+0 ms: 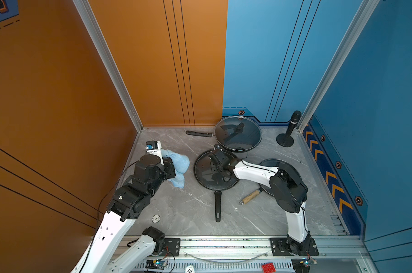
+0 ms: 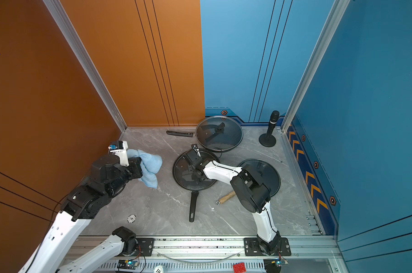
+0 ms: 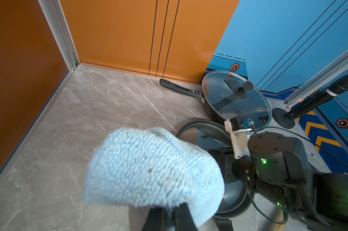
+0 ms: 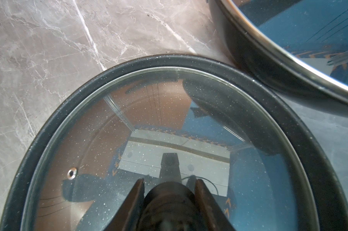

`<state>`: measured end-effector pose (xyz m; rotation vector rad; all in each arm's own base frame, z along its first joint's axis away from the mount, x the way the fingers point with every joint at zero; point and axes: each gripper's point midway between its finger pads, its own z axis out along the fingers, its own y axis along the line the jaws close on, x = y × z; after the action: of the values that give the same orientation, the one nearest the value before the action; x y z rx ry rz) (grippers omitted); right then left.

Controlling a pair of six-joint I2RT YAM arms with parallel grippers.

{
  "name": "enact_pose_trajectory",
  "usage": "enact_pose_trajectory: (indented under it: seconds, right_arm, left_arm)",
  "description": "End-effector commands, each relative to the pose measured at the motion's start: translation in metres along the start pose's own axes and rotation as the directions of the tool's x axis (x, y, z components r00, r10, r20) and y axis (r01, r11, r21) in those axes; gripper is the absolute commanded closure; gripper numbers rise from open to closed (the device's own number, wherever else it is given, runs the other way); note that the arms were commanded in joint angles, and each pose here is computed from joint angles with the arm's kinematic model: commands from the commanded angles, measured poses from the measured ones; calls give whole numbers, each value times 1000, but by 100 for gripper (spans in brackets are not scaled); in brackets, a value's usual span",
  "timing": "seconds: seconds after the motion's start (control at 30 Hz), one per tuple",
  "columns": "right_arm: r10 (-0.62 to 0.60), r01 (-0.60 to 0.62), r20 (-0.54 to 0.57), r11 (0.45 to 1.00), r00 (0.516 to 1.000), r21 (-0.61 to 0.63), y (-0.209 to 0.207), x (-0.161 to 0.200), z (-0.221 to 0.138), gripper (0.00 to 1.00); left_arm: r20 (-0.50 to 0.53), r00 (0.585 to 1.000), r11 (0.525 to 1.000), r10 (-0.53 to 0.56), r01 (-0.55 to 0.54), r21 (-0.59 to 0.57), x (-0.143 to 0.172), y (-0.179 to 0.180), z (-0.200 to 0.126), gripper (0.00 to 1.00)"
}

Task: Wipe the pot lid with a cloth
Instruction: Pick up the pot lid from the cooking pot.

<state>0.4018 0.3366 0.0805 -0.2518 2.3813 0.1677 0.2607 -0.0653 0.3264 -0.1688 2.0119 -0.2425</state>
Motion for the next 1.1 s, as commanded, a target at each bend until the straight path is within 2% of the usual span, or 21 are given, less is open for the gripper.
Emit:
enact_pose_trajectory:
  seconds: [0.0,0.17,0.3,0.4,0.5,0.67,0.87,1.07]
  right_arm:
    - [-7,8,-72,1000,997,13,-6,23,-1,65]
    - [20,-19,-36,1000,999,25,-7,7,-9,77]
    - [52,-52,14,999,999,-5,-2,-26,-25,81]
    - [78,-74,64,995,995,-72,4,-59,-50,84]
    - [160,-144,108,979,981,-144,0,-89,-84,84]
    - [328,-274,145,913,933,-303,-16,-115,-135,84]
    - [592,-501,119,758,797,-417,-81,-122,-161,85]
    - [680,-564,99,672,726,-480,-121,-127,-192,85]
  left_arm:
    - [6,1000,1000,1,0,-17,0,4,4,100]
    - [-6,1000,1000,9,-9,-9,0,1,9,100]
    - [-18,1000,1000,7,-7,12,1,-2,14,100]
    - [-30,1000,999,0,1,39,2,-6,18,100]
    - [-31,999,998,-10,12,65,2,-10,25,100]
    - [-57,998,991,-39,46,126,1,-19,46,100]
    - [-71,994,977,-77,89,193,-6,-33,66,100]
    - [-120,989,961,-84,112,254,-8,-54,83,100]
